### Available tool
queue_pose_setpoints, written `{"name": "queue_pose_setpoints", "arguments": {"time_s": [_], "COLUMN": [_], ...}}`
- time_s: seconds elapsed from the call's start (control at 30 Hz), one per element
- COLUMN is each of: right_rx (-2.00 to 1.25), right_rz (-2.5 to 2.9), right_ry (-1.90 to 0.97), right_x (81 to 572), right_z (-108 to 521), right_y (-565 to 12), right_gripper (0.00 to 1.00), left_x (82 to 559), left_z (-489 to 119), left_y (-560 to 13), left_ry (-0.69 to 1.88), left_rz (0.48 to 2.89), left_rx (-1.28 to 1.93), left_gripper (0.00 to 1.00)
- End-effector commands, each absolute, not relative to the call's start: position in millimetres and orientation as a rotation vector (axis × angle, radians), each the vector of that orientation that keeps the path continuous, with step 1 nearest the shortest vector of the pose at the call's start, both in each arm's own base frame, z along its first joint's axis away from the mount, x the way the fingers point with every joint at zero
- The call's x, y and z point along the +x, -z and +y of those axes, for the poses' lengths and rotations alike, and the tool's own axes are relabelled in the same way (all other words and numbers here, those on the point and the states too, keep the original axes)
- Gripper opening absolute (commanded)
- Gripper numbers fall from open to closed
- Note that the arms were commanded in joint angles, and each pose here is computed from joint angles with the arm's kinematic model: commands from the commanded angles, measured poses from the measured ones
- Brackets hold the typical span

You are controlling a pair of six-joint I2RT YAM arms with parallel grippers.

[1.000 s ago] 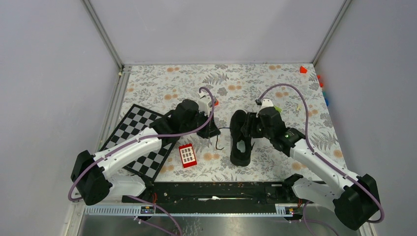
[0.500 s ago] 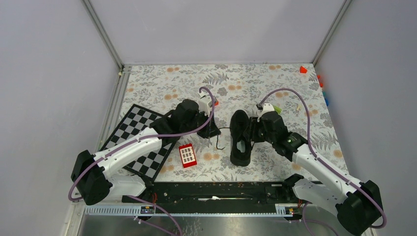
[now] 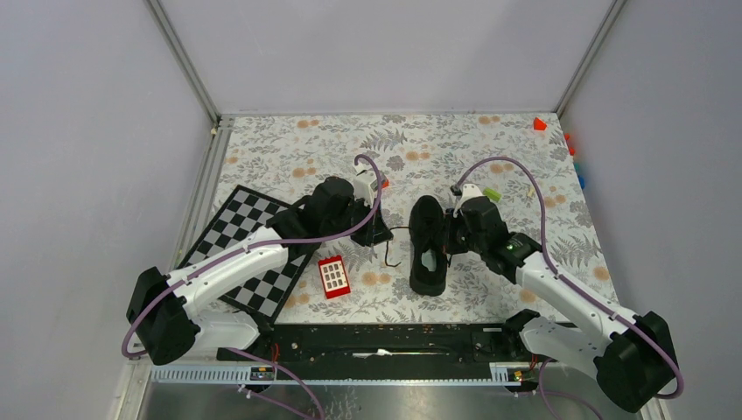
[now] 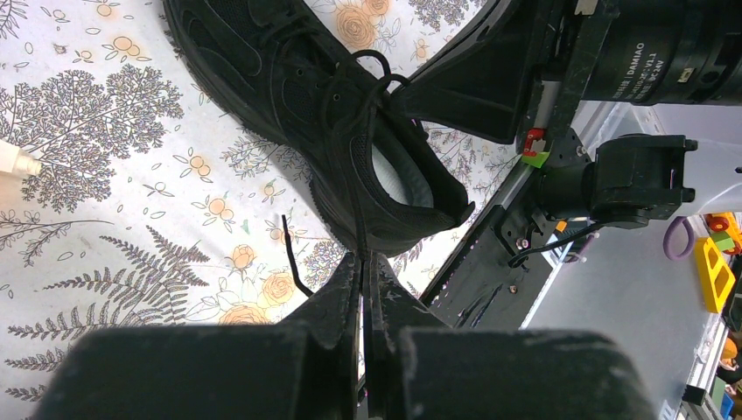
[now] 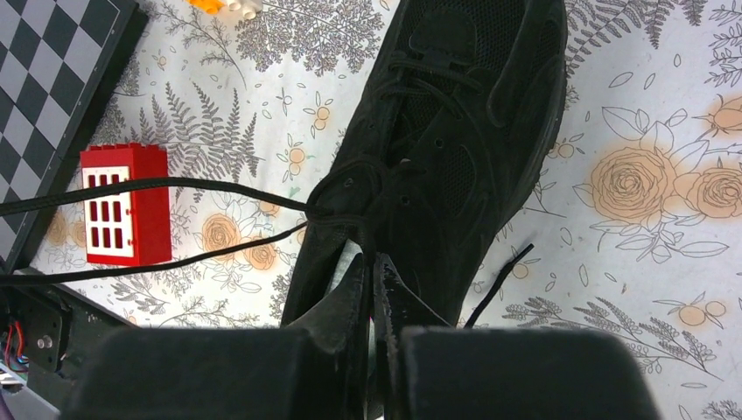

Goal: Tie the shoes
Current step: Cross the shoelace with the shoelace.

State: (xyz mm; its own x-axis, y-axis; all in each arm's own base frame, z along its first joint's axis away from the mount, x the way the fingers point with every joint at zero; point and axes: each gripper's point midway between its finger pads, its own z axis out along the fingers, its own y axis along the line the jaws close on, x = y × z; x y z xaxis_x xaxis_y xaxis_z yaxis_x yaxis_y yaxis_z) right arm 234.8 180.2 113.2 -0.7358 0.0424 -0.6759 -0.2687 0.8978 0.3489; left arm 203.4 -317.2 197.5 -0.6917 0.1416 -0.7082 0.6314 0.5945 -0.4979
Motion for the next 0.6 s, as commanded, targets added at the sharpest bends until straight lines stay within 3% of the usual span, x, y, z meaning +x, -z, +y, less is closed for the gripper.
{"name": "queue_pose_setpoints", "arguments": {"time_s": [0.0,0.57], "right_rx": [-0.200,-0.241], "right_rz": [2.305,2.326], "right_ry": [-0.586,-0.611], "right_x": [236.7,255.9], "right_z": [184.5,204.4], "right_y": [-137.1,-148.8], "right_gripper": [0.00,0.00], "left_x": [206.6,206.6], "left_z": [-325.2,-325.5], "left_y": [-211.3,-212.9], "left_ry": [1.063,1.064], "left_rz": [2.127,2.121], "left_rx": [0.613,0.617], "left_gripper": [0.00,0.00]}}
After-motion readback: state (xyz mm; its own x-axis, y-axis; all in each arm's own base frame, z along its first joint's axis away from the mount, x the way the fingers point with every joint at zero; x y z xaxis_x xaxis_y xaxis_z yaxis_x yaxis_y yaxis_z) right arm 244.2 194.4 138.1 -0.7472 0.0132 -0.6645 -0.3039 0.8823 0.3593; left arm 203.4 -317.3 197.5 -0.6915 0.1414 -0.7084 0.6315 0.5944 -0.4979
